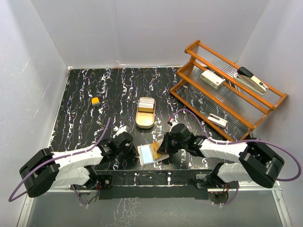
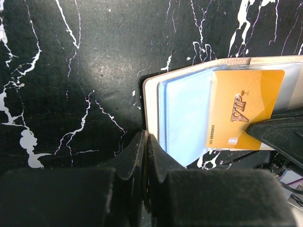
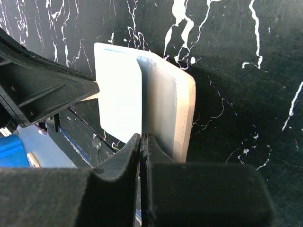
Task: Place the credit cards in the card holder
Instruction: Insert the credit card into the card holder.
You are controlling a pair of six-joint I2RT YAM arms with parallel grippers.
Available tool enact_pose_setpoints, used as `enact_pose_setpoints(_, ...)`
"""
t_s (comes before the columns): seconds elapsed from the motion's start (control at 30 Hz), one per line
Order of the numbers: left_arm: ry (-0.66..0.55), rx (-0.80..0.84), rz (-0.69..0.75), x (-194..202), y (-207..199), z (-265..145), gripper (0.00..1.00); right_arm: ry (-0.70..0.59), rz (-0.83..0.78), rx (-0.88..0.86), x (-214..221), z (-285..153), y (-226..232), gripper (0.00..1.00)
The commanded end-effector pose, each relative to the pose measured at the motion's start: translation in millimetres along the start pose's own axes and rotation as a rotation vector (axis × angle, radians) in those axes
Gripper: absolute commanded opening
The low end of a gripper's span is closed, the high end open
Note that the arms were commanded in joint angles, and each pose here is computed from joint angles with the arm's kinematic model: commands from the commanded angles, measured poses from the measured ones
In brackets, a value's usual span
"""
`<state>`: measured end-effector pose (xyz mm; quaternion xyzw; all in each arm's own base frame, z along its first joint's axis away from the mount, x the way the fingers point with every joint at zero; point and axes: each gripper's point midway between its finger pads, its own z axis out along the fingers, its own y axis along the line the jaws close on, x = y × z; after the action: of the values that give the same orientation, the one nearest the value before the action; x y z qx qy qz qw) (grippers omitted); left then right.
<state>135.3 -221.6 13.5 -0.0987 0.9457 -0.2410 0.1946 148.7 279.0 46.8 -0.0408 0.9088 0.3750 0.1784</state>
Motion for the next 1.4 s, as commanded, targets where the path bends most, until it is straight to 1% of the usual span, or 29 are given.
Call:
enact_pose_setpoints(0.0,0.016,-0.065,0.028,4.9,16.0,2.7,0.0,0.002,-0.008,-0.008,1.5,4.9,-2.7,0.0)
enact_pose_setpoints(0.27,0.016,-0.069,0.029,5.4,17.3,3.0,0.0,0.002,0.004,0.038,2.4,4.8,-12.9,0.01)
enact_pose_setpoints(0.43,0.018,-0.071,0.025,5.5,17.0,2.4,0.0,0.018,0.008,0.045,6.6,3.1,-15.6,0.06)
enact_pose_setpoints(0.63,0.02,-0.06,0.02,5.2,13.5,3.2,0.0,0.058,0.017,0.035,14.3,6.3,-15.7,0.08)
enact_pose_setpoints(0.83,0.028,-0.058,0.017,6.6,12.4,4.4,0.0,0.052,0.028,0.034,12.5,7.8,-14.6,0.12)
enact_pose_setpoints(0.9,0.031,-0.057,0.016,7.2,12.2,4.6,0.0,0.052,0.032,0.035,12.1,8.0,-14.6,0.14)
enact_pose_setpoints(1.0,0.032,-0.053,0.013,7.4,11.7,4.8,0.0,0.049,0.029,0.045,10.1,7.4,-14.3,0.2)
enact_pose_setpoints(1.17,0.034,-0.053,0.01,8.2,12.3,5.2,0.0,0.029,0.023,0.128,3.5,-0.1,-22.5,0.3)
enact_pose_setpoints(1.27,0.035,-0.051,0.01,8.8,12.5,5.1,0.0,0.02,-0.012,0.149,-0.2,-4.0,-24.0,0.33)
enact_pose_setpoints(1.37,0.034,-0.047,0.006,8.7,12.1,5.1,0.0,0.026,-0.011,0.146,0.3,-3.5,-22.9,0.37)
